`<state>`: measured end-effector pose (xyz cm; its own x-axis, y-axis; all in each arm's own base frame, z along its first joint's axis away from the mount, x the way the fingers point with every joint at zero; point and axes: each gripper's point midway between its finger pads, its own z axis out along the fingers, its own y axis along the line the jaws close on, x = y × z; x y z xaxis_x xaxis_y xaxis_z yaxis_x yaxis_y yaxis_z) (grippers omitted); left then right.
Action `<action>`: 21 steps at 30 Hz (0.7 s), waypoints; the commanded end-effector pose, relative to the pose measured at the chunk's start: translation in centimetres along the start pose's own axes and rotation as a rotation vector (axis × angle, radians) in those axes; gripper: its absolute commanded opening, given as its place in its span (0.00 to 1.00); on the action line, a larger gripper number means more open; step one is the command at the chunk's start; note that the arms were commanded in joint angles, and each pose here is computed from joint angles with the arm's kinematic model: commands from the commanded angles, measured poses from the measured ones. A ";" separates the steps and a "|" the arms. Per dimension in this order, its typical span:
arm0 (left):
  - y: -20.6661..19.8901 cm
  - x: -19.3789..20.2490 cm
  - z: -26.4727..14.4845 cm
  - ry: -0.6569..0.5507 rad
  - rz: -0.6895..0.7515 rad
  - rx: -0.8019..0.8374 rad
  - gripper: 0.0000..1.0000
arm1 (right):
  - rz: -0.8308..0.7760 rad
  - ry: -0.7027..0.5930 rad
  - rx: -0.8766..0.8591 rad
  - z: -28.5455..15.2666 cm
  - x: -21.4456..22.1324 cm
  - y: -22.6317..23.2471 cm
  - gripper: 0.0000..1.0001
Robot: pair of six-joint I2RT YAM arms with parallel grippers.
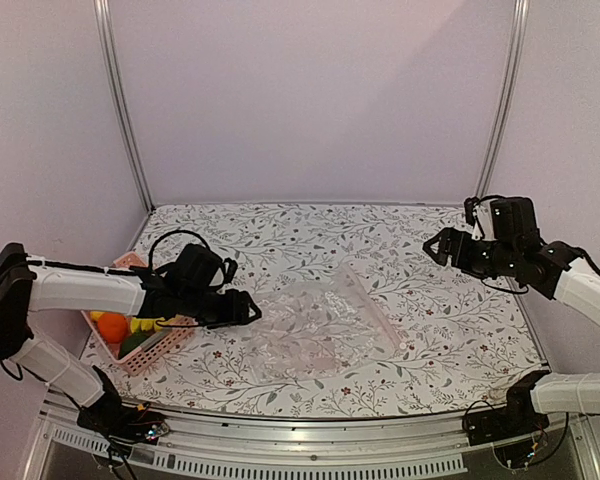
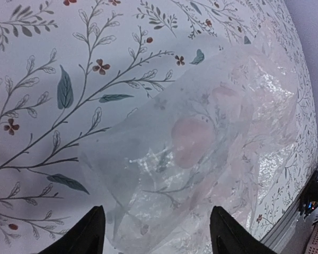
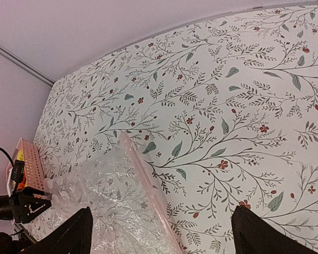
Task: Place the food in the zip-top bag and seal the zipper
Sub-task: Pick up the zipper food storage bag at the center of the board.
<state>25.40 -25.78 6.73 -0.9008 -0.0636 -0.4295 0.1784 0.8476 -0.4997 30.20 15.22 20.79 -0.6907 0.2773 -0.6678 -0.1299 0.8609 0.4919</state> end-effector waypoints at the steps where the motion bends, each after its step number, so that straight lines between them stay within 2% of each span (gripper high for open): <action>1: -1.1 0.0 0.8 -0.003 0.046 -0.024 0.60 | -0.042 -0.063 0.067 -1.1 -1.1 -0.8 0.91; 5: -1.2 -0.9 0.8 -0.039 0.058 -0.042 0.33 | -0.083 -0.129 0.085 -2.2 -3.0 -0.5 0.91; 11: -1.4 -1.2 1.0 -0.033 0.097 -0.050 0.00 | -0.123 -0.162 0.065 -3.0 -4.4 0.5 0.91; 21: -3.7 -4.5 -3.2 -0.036 0.254 0.016 0.00 | -0.138 -0.073 0.051 -1.9 -2.4 0.3 0.90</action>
<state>27.19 -27.42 9.63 -0.8467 0.0489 -0.5299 0.3043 0.8614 -0.4067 31.04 13.35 24.43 -0.5763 0.2243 -0.7858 -0.1531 0.9149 0.3734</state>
